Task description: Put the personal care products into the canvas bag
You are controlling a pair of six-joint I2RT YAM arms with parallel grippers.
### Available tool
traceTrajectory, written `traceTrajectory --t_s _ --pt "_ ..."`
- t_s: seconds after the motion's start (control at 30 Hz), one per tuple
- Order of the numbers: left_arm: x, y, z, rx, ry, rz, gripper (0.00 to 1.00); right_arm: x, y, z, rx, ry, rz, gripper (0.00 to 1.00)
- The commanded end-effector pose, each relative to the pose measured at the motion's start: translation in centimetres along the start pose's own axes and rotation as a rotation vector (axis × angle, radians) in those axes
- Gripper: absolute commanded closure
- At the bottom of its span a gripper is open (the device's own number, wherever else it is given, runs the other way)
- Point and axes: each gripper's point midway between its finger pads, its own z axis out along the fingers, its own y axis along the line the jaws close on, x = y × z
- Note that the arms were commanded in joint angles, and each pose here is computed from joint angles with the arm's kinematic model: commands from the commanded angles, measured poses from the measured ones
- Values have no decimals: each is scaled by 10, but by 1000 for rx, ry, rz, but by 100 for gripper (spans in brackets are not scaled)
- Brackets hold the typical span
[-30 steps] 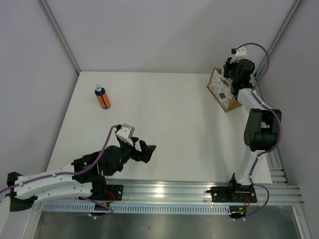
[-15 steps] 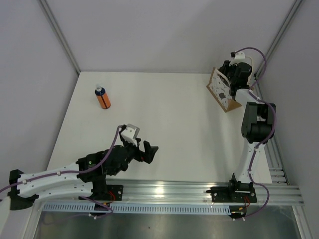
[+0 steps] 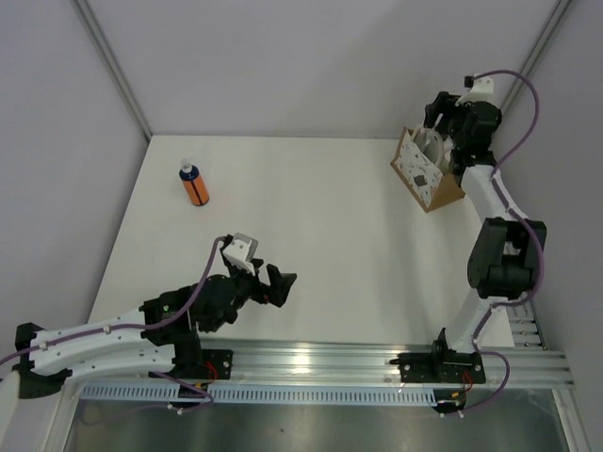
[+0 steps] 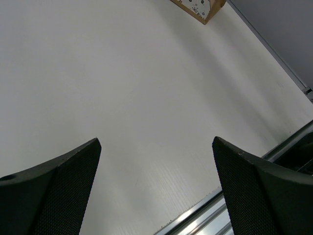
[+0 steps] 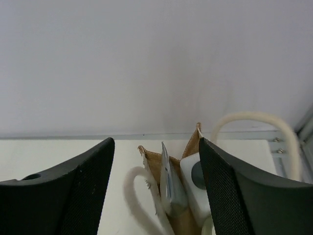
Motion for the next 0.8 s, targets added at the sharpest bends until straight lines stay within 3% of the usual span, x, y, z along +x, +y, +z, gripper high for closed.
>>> traceTrajectory --t_s 0.0,0.07,0.17,0.2,0.23,0.27,0.33,0.37,0.5,0.67,0.77 --pt "-7 9 3 -56 -40 4 1 -84 -4 -49 144 -83 81 26" --pt "-5 12 6 -80 -37 16 1 -85 4 -69 138 -59 132 25" --pt "-7 18 9 -128 -56 26 1 -76 49 -116 46 -11 255 26" --pt "-6 21 12 -153 -56 44 1 -92 74 -142 -9 -53 267 26" --pt "-6 24 15 -172 -58 53 1 -57 87 -152 -20 11 265 26" --pt "-10 25 18 -186 -67 49 1 -41 131 -166 -103 55 248 26" --pt "-9 32 31 -223 -33 6 1 -14 158 -196 -130 90 206 25" --pt "-12 33 35 -224 -16 -19 1 8 193 -216 -209 150 188 25" --pt "-15 57 44 -347 -28 -82 1 63 236 -271 -330 234 152 25" --pt "-50 109 52 -473 -113 -181 1 87 278 -295 -433 223 203 25" --pt "-82 139 59 -484 -204 -201 1 112 293 -295 -432 229 106 26"
